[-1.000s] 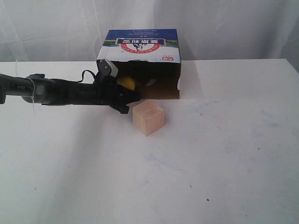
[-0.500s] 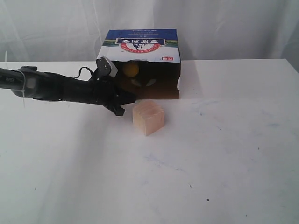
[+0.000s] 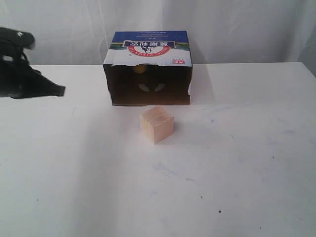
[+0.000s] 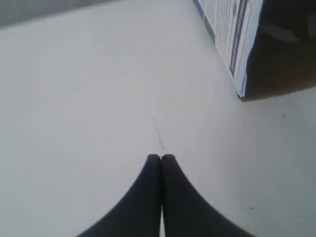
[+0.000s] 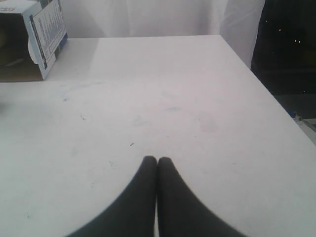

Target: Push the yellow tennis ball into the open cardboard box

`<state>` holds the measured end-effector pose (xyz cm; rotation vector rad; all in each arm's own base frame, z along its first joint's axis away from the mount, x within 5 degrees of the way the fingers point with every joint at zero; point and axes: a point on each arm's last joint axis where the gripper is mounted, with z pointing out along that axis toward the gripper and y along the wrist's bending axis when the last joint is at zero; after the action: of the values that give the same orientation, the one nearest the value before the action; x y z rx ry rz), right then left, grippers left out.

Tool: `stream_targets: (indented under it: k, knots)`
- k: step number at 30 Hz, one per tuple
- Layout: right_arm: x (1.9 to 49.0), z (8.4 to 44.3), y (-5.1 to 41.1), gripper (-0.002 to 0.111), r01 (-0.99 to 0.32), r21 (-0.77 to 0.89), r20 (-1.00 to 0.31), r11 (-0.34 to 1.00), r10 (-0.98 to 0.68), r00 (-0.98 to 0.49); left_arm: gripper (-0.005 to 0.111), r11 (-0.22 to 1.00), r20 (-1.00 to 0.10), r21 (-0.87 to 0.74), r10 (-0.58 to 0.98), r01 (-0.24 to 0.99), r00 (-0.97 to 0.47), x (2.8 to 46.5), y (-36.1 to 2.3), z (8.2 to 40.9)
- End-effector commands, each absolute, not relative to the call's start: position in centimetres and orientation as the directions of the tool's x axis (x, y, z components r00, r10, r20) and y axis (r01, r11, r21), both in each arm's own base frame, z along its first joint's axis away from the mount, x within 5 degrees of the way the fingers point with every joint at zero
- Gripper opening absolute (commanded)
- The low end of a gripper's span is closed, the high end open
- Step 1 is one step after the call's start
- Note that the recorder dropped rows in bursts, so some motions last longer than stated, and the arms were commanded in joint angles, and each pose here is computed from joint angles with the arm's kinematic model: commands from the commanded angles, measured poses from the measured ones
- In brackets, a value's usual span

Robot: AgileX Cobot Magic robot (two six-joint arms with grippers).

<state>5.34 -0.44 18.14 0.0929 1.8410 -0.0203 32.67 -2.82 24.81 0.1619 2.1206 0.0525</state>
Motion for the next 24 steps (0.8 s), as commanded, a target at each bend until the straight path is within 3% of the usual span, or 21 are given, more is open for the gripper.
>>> stream_targets:
  k: [1,6,8,11,15,24]
  knots:
    - [5.3,18.2,-0.5,0.000,0.081,0.033,-0.966,0.996,0.053,-0.255,0.000,0.974,-0.945,0.225,0.219,0.004,-0.243,24.5,-1.1,34.1]
    - [5.3,18.2,-0.5,0.000,0.081,0.033,-0.966,0.996,0.053,-0.255,0.000,0.933,-0.931,0.340,0.315,0.119,0.186,15.2,-2.2,40.6]
    - [5.3,18.2,-0.5,0.000,0.081,0.033,-0.966,0.996,0.053,-0.255,0.000,0.911,-0.890,0.375,0.303,0.170,0.341,11.6,-2.9,41.8]
    - [5.3,18.2,-0.5,0.000,0.081,0.033,-0.966,0.996,0.053,-0.255,0.000,0.894,-0.848,0.401,0.279,0.201,0.450,8.2,-3.2,41.7]
    - [5.3,18.2,-0.5,0.000,0.081,0.033,-0.966,0.996,0.053,-0.255,0.000,0.906,-0.840,0.391,0.280,0.162,0.464,6.1,-2.7,40.2]
    - [5.3,18.2,-0.5,0.000,0.081,0.033,-0.966,0.996,0.053,-0.255,0.000,0.936,-0.880,0.347,0.345,-0.055,0.326,5.4,-0.3,37.1]
